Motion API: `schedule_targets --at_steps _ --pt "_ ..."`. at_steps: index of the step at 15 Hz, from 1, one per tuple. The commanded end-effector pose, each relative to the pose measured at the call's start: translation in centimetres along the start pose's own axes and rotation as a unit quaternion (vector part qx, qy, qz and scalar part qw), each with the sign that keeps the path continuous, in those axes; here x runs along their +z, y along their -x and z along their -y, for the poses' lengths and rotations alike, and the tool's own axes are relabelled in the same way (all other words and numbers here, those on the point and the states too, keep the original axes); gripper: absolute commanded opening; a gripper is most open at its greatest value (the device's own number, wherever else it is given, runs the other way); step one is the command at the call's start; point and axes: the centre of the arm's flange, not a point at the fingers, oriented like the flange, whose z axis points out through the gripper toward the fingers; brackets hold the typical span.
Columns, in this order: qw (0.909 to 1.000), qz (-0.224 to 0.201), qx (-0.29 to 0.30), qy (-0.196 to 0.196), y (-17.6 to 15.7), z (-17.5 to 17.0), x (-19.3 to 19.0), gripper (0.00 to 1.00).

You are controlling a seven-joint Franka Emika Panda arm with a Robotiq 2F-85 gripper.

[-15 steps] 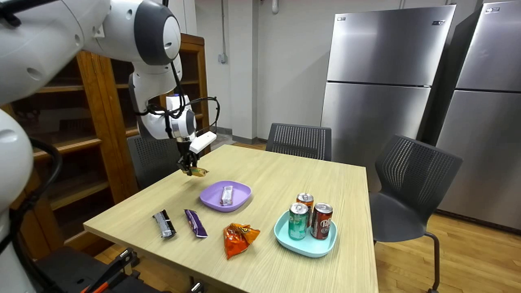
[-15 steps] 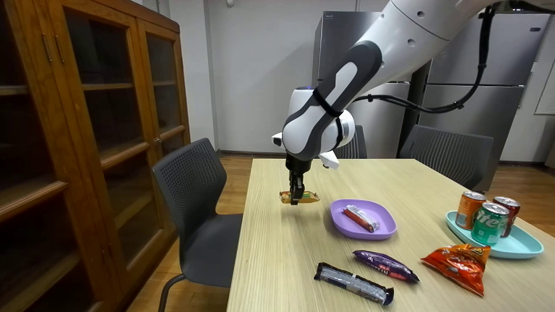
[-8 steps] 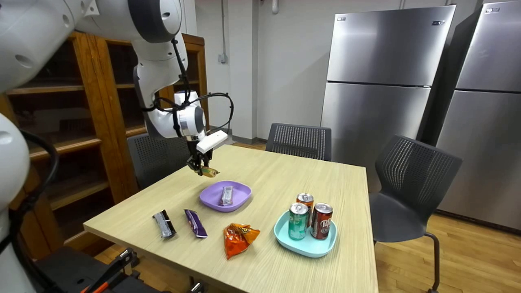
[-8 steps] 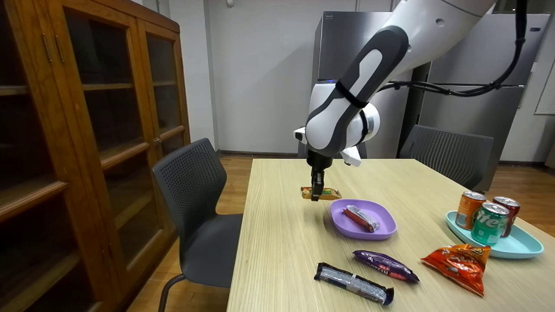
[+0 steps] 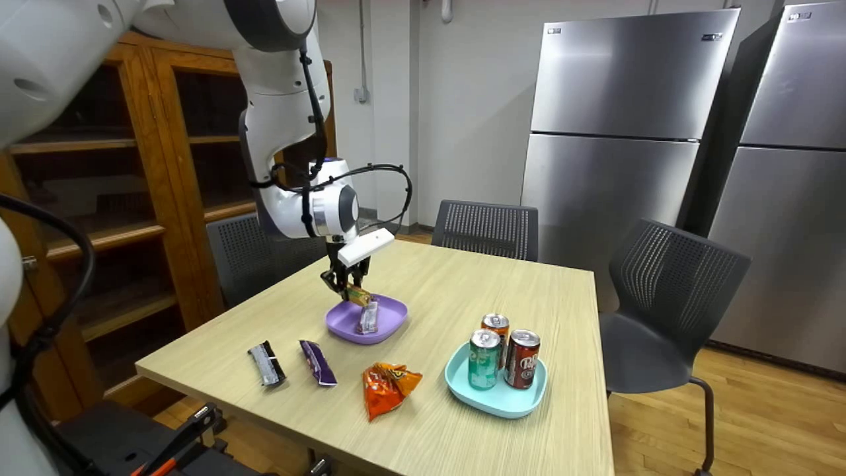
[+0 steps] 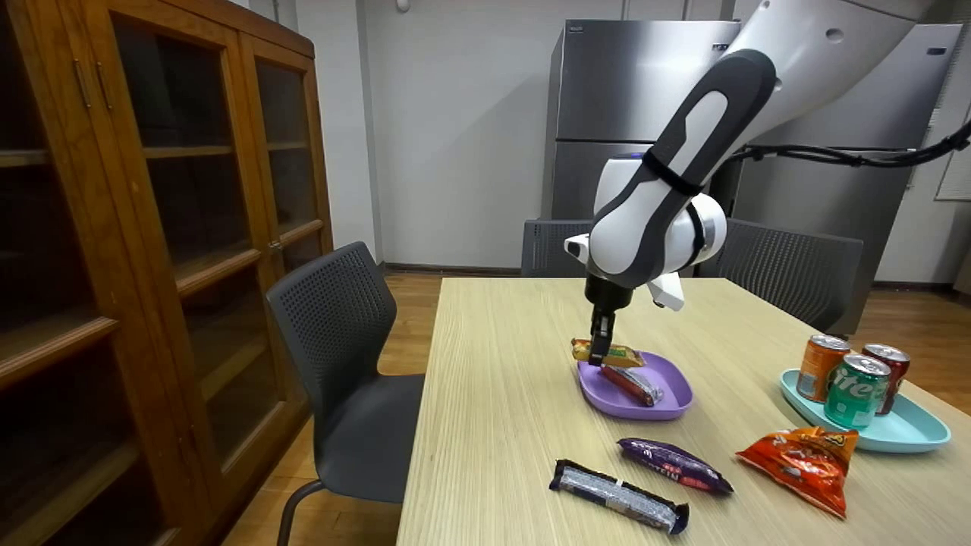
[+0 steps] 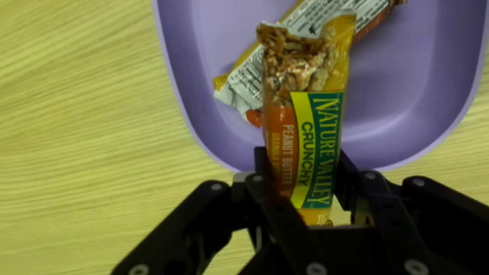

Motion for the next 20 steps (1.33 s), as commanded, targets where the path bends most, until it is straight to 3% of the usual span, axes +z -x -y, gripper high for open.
schedule_targets --at_steps 1,12,13,14,15,20 --pt "0.9991 -0.016 0.039 0.003 3.0 1.1 -0.7 0.16" --pt "0.9962 -0.038 0.077 0.013 6.6 0.6 -0.5 0.16" --pt "0.9964 -0.037 0.076 0.011 6.6 0.6 -0.6 0.23" --pt "0.9965 -0.037 0.074 0.010 6.6 0.6 -0.7 0.66" --pt "0.9966 -0.039 0.072 0.011 6.5 0.6 -0.9 0.69" --pt "0.9967 -0.044 0.066 0.017 5.7 0.8 -2.2 0.99"
